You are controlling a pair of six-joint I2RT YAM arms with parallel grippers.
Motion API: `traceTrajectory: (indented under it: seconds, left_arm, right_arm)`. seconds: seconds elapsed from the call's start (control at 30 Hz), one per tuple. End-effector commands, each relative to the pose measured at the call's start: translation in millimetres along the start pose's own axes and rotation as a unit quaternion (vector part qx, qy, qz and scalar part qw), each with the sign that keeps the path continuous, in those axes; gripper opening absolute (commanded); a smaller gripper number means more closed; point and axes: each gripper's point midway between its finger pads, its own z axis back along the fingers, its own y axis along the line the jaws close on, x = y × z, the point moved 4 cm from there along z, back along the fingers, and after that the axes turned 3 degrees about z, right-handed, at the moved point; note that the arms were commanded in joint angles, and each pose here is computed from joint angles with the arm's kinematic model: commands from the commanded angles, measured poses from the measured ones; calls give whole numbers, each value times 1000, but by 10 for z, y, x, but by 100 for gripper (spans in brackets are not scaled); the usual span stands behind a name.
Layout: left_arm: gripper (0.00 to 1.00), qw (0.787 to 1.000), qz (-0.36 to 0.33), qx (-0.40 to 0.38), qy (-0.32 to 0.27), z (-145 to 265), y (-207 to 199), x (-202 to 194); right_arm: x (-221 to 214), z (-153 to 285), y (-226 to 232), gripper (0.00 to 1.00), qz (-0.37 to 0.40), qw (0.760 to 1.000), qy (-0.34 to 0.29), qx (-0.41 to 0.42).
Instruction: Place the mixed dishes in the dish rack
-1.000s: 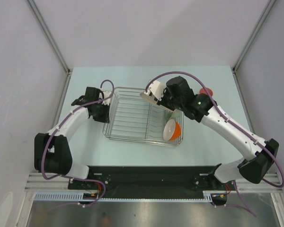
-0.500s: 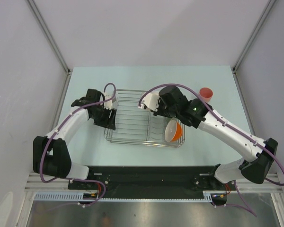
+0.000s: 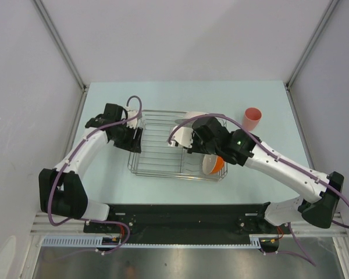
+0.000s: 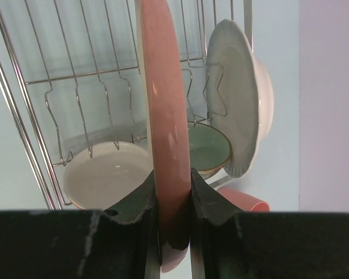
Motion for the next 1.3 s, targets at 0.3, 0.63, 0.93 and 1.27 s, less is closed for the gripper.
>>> traceTrajectory:
  seconds: [0.3, 0.63, 0.93, 1.27]
  left_arm:
    - [64, 998, -28, 19, -46, 132, 47, 270]
    - [64, 998, -21, 25, -51, 134, 166, 289]
    - [63, 998, -16, 26, -60, 179, 247, 293]
    - [63, 995, -22, 50, -89, 355, 322, 403]
  right_arm:
    - [84, 4, -113, 0, 1, 998, -33, -45]
    - [-9, -359, -80, 0, 73, 995, 45, -54]
    - [-121, -548, -27, 0, 3, 999, 46, -26]
    - [-284, -642, 97, 62, -76, 994, 75, 1]
